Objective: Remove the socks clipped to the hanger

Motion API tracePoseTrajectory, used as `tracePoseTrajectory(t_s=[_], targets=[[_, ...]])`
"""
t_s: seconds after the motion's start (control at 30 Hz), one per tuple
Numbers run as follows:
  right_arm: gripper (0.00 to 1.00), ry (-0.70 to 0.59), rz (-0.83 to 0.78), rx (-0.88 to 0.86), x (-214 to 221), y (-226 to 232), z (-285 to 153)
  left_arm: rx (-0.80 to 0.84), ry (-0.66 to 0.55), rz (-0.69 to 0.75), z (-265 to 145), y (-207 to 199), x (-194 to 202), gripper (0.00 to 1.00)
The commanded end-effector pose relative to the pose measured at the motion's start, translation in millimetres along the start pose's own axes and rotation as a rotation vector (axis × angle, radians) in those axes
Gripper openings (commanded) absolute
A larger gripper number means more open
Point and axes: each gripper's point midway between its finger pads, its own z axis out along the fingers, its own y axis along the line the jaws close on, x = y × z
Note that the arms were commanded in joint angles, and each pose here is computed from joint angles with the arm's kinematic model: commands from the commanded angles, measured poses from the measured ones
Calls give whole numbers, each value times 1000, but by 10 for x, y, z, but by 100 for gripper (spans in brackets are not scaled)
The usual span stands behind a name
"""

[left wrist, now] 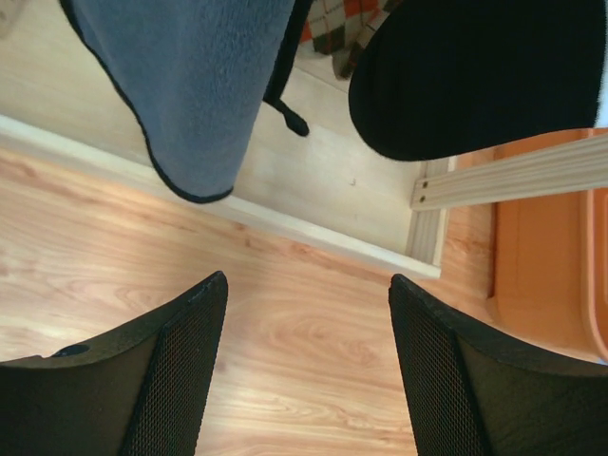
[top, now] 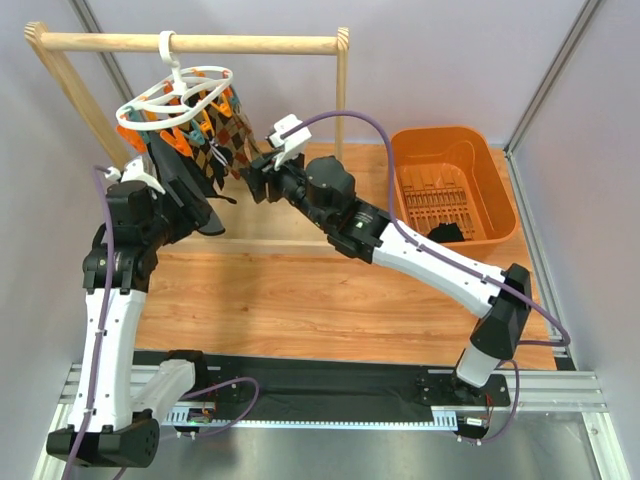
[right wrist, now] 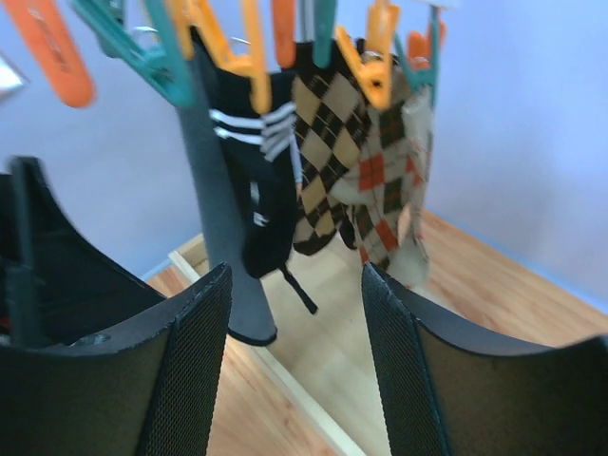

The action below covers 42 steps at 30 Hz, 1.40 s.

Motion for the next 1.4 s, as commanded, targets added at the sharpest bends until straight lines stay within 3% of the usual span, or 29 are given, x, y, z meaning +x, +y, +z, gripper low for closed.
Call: tracePoseTrajectory(t_s=[0.0, 0.17, 0.33, 0.53, 0.7, 0.93, 1.37], targets=[[58, -102, -39, -64, -324, 214, 126, 141, -70, -77, 47, -221, -147, 76], [57, -119, -42, -118, -403, 351, 275, 276, -64, -91, 223, -389, -54, 77], [55, -105, -71, -114, -343, 388, 495, 272, -68, -82, 417, -336, -6, 77], [47, -102, -80, -101, -336, 404, 633, 319, -153, -67, 598, -408, -188, 77], [30, -103, -67, -117, -370, 440, 611, 420, -188, 5, 714, -619, -347, 77], [0, -124, -61, -83, -485, 368, 567, 354, -209, 31, 905, -533, -406, 75], [0, -126, -47, -93, -516, 386, 543, 400, -284, 143, 952, -728, -517, 72]])
